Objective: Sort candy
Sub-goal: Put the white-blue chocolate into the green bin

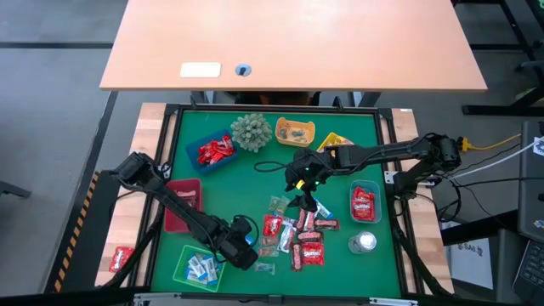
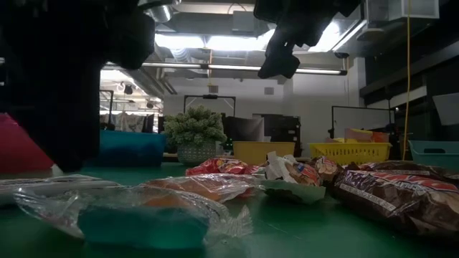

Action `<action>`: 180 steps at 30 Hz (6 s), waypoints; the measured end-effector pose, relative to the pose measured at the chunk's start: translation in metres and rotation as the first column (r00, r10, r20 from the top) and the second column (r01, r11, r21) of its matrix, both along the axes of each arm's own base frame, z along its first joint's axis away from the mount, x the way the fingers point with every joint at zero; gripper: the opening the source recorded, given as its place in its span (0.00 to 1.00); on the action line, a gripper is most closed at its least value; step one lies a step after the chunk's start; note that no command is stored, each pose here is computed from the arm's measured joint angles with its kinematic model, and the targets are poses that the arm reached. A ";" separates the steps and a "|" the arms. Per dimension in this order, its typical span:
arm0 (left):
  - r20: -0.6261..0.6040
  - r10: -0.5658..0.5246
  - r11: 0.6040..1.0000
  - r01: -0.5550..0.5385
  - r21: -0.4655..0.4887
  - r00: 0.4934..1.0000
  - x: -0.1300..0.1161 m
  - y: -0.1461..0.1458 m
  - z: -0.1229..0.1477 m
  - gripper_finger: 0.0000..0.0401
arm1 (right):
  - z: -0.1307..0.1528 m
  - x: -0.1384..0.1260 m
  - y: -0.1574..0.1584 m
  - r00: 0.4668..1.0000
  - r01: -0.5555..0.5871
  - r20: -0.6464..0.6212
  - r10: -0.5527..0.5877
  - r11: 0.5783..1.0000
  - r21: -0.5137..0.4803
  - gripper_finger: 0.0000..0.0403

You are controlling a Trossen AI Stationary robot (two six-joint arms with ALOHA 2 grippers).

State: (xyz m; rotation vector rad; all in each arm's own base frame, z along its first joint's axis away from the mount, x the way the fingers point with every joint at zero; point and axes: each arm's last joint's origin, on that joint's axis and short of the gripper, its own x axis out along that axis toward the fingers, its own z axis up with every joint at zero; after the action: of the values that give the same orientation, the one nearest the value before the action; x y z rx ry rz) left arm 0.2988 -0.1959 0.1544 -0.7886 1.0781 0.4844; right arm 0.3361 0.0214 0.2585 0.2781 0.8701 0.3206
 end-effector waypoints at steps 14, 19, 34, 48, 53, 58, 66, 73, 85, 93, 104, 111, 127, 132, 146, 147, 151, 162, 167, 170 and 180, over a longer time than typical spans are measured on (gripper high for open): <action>-0.048 0.004 0.999 -0.002 0.053 0.999 0.003 -0.002 -0.022 0.38 | 0.000 0.000 0.000 1.000 0.000 -0.001 0.000 1.000 0.000 0.73; -0.053 0.004 0.998 -0.001 0.055 0.999 0.002 -0.002 -0.023 0.34 | 0.000 0.000 0.000 1.000 0.000 -0.001 0.000 1.000 0.000 0.73; -0.062 0.020 0.998 -0.016 0.061 0.998 0.001 -0.001 -0.025 0.19 | 0.000 0.000 0.000 1.000 0.000 -0.001 0.000 1.000 0.000 0.73; 0.018 0.035 0.998 -0.036 0.054 0.999 0.003 0.001 -0.012 0.18 | 0.000 0.000 0.000 1.000 0.000 -0.001 0.000 1.000 0.000 0.73; 0.045 0.020 0.999 -0.022 0.034 0.999 0.004 0.004 0.000 0.18 | 0.000 0.000 0.000 1.000 0.000 -0.001 0.000 1.000 0.000 0.73; 0.086 -0.022 0.999 0.019 0.036 0.996 0.005 0.011 0.017 0.18 | 0.000 0.000 0.000 1.000 0.000 -0.001 0.000 1.000 0.000 0.73; 0.106 -0.078 0.996 0.072 0.061 0.991 0.008 0.019 0.027 0.14 | -0.001 0.000 0.000 1.000 0.000 -0.007 0.000 1.000 0.000 0.73; 0.104 -0.133 0.989 0.126 0.075 0.986 0.007 0.014 0.025 0.16 | -0.001 -0.001 0.000 1.000 0.000 -0.015 0.000 1.000 -0.001 0.73; 0.102 -0.208 0.973 0.195 0.123 0.973 0.002 0.003 0.021 0.41 | -0.001 -0.001 0.000 1.000 -0.001 -0.015 0.001 1.000 -0.001 0.73; 0.087 -0.311 0.930 0.284 0.233 0.947 0.003 -0.003 0.009 0.41 | -0.001 -0.001 0.000 1.000 -0.001 -0.014 0.001 1.000 -0.001 0.73; 0.050 -0.320 0.918 0.297 0.262 0.946 0.008 -0.008 -0.016 0.42 | -0.001 -0.001 0.000 1.000 0.004 -0.015 -0.004 1.000 -0.007 0.73; 0.025 -0.318 0.912 0.298 0.283 0.948 0.009 -0.009 -0.026 0.42 | -0.001 -0.001 0.000 1.000 0.005 -0.015 -0.005 1.000 -0.007 0.73; -0.032 -0.399 0.858 0.385 0.341 0.916 0.008 -0.009 -0.035 0.28 | -0.001 -0.001 -0.001 1.000 0.016 -0.014 -0.016 1.000 -0.020 0.73; -0.027 -0.401 0.858 0.385 0.340 0.916 0.008 -0.010 -0.034 0.17 | -0.001 -0.001 -0.001 1.000 0.016 -0.014 -0.016 1.000 -0.020 0.73; -0.009 -0.423 0.862 0.405 0.304 0.906 0.005 -0.007 -0.019 0.14 | -0.001 -0.001 -0.001 1.000 0.016 -0.014 -0.016 1.000 -0.020 0.73; -0.008 -0.435 0.857 0.417 0.302 0.900 0.004 -0.006 -0.015 0.14 | -0.001 -0.001 -0.001 1.000 0.016 -0.014 -0.017 1.000 -0.020 0.73; 0.062 -0.465 0.855 0.430 0.290 0.883 0.002 -0.004 0.013 0.14 | -0.001 -0.001 0.000 1.000 0.015 -0.015 -0.016 1.000 -0.020 0.73; 0.205 -0.583 0.805 0.592 0.017 0.786 -0.020 -0.007 0.070 0.14 | -0.001 -0.003 0.024 0.999 -0.049 -0.014 0.049 0.999 -0.019 0.73; 0.159 -0.630 0.737 0.650 -0.184 0.760 -0.044 -0.027 0.072 0.14 | -0.002 -0.006 0.043 0.999 -0.036 -0.004 0.035 0.993 -0.110 0.73; 0.071 -0.646 0.727 0.641 -0.244 0.760 -0.062 -0.037 0.069 0.14 | -0.002 -0.008 0.054 1.000 -0.014 0.006 0.016 0.983 -0.181 0.73; -0.148 -0.519 0.845 0.480 -0.234 0.842 -0.091 -0.044 0.061 0.14 | -0.010 -0.025 0.080 0.995 -0.049 -0.094 0.020 0.946 -0.319 0.73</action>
State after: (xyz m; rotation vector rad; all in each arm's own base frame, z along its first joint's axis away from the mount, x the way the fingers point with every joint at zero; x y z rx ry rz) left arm 0.2076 -0.2400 0.2156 -0.5908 1.4869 0.0108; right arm 0.3107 0.1013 0.2483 -0.0263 1.0014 0.1950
